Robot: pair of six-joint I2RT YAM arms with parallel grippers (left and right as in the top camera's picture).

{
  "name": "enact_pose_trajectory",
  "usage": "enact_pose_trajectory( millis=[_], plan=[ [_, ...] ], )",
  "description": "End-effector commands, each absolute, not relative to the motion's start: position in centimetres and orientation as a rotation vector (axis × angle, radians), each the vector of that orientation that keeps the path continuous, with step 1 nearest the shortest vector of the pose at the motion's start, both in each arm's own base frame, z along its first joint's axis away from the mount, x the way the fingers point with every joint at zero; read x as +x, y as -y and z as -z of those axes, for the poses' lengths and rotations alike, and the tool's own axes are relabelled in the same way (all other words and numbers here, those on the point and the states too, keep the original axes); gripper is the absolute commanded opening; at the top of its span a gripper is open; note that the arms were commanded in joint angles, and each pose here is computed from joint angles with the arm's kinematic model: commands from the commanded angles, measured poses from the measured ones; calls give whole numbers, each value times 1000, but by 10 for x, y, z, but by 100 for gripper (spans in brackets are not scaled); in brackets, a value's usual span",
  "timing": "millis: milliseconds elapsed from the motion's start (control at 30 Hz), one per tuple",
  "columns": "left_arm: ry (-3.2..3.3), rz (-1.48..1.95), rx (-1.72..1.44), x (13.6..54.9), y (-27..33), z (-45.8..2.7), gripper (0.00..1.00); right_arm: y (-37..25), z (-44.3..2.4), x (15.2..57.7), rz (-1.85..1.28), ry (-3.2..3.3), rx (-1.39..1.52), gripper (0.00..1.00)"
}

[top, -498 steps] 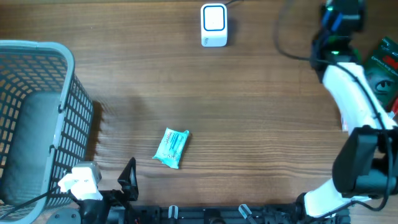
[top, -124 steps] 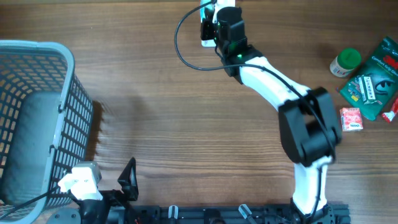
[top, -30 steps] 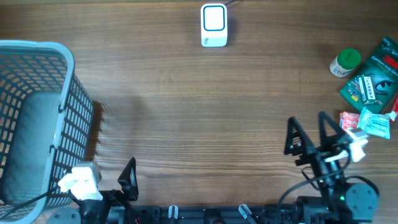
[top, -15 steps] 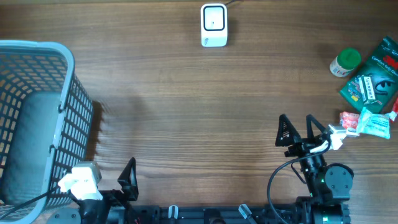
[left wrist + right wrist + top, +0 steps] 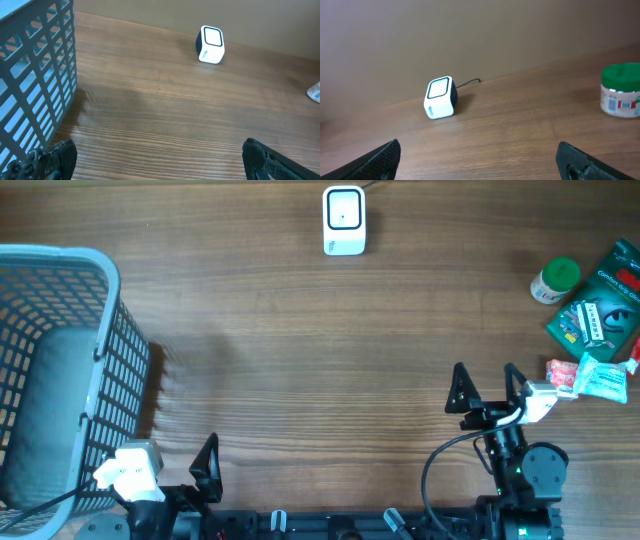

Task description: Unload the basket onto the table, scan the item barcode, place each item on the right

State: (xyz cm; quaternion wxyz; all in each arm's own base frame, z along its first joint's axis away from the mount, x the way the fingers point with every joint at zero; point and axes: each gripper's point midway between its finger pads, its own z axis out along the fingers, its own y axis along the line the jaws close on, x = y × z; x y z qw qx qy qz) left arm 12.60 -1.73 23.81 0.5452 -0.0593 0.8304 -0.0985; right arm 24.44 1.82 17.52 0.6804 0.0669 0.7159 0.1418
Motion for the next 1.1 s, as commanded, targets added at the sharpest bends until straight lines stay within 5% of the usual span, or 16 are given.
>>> enact_pose_trajectory(
  millis=[0, 1067],
  plan=[
    [-1961, 249, -140, 125, 19, -239, 100, -18, -175, 244, -246, -1595, 84, 100],
    [-1961, 249, -140, 125, 19, -239, 100, -17, -176, 245, -224, -1590, 67, 99]
  ],
)
